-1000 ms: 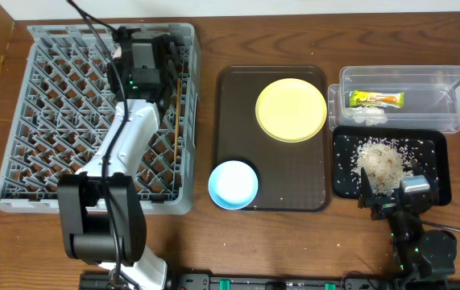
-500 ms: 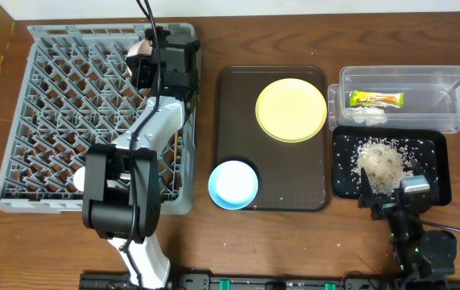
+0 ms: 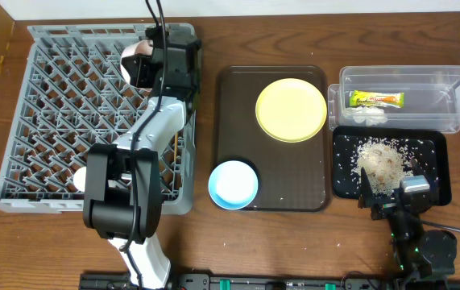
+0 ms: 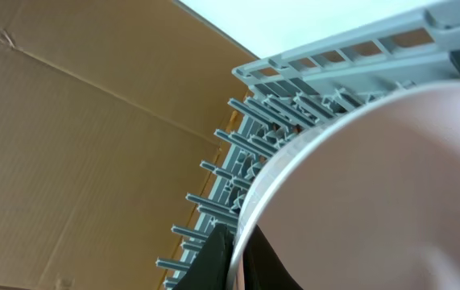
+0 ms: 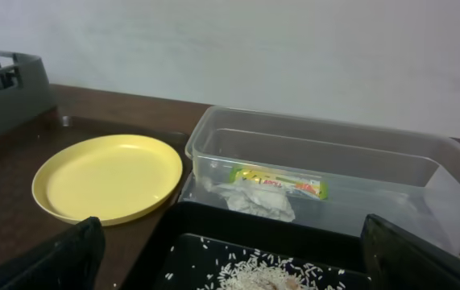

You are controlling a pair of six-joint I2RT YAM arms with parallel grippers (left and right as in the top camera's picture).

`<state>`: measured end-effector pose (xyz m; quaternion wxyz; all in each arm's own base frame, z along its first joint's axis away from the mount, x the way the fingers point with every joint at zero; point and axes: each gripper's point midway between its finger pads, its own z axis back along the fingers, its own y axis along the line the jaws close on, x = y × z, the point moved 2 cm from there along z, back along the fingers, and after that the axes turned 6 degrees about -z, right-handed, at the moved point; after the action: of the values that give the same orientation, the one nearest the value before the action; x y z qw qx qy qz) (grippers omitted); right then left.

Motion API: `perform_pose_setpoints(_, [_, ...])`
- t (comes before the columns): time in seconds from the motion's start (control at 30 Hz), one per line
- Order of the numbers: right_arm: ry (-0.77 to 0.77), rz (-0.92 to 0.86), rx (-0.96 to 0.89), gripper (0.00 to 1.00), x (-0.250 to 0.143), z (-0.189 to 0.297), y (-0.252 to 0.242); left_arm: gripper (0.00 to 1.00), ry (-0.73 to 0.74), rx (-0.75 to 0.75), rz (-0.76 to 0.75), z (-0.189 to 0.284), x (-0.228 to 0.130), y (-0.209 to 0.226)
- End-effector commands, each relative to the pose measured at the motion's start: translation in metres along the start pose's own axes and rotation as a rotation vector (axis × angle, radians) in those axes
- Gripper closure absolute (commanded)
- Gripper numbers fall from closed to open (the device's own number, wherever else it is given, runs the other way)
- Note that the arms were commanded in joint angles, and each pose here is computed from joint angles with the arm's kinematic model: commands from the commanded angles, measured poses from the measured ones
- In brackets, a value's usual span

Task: Sort waste into correct bins and load items into the dishwasher
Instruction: 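Carry the pink bowl with the left gripper to the rack's back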

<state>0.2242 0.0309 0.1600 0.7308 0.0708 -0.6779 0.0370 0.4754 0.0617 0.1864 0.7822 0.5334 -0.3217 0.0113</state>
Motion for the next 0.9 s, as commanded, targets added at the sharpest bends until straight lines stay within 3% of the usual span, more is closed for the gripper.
perform_pose_setpoints(0.0, [-0.001,-0.013,0.013,0.01,-0.001,0.000,0.003,0.92,0.007,-0.006,-0.031,0.009,-0.006,-0.014])
perform_pose_setpoints(0.3, [-0.001,-0.013,0.013,0.01,-0.001,0.000,0.003,0.83,0.006,-0.046,-0.063,0.029,-0.011,-0.030])
perform_pose_setpoints(0.47, [-0.001,-0.013,0.013,0.01,-0.001,0.000,0.003,0.90,0.022,0.015,-0.024,0.030,-0.013,-0.020])
perform_pose_setpoints(0.87, [-0.001,-0.013,0.013,0.01,-0.001,0.000,0.003,0.92,0.053,0.058,0.008,0.016,-0.017,-0.008])
